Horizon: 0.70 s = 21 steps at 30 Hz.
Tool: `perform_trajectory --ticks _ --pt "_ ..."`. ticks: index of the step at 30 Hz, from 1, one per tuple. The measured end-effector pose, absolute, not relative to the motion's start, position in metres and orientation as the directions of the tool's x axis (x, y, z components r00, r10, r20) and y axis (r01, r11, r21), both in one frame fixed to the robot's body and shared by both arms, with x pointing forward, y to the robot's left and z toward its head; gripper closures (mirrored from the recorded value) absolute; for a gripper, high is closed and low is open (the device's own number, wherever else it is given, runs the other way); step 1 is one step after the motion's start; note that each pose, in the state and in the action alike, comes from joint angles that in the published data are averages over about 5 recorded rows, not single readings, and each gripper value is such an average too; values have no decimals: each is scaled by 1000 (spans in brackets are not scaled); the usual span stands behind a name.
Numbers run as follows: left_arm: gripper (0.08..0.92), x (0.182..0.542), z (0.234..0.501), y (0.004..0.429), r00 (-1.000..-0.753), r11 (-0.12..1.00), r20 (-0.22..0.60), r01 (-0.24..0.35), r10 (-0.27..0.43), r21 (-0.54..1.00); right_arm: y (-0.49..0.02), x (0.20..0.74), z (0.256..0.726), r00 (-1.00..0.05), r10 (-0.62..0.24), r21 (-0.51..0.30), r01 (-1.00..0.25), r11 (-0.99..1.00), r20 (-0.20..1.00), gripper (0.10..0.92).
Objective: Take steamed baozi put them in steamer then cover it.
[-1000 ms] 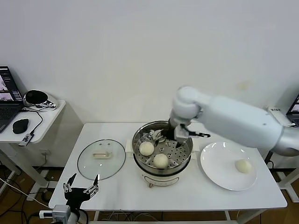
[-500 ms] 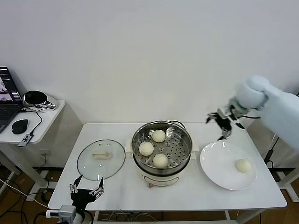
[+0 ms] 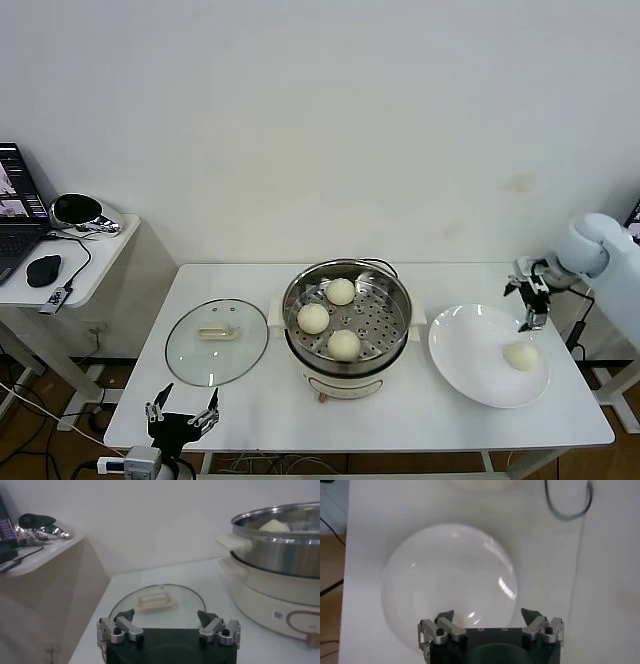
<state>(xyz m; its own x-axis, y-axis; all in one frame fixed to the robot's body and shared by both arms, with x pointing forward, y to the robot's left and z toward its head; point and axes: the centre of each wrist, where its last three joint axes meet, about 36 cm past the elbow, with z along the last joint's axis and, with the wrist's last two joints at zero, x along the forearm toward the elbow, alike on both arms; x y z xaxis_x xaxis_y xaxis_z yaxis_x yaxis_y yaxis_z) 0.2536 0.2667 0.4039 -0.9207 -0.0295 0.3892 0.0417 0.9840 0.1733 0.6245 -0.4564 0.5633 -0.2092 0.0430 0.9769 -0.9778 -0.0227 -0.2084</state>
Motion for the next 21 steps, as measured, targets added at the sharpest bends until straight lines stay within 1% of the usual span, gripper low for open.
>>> perform_trajectory --ticks 6,10,21 --pt "177 254 399 267 -916 984 399 43 -31 175 -470 624 528 -155 61 -154 -988 -6 986 200" --pt "177 255 396 268 -913 983 408 44 -33 177 -474 623 510 -132 62 -133 -991 1 989 200" --pt "177 255 389 271 -906 983 420 41 -39 179 -478 628 482 -129 65 -129 -992 1 990 200"
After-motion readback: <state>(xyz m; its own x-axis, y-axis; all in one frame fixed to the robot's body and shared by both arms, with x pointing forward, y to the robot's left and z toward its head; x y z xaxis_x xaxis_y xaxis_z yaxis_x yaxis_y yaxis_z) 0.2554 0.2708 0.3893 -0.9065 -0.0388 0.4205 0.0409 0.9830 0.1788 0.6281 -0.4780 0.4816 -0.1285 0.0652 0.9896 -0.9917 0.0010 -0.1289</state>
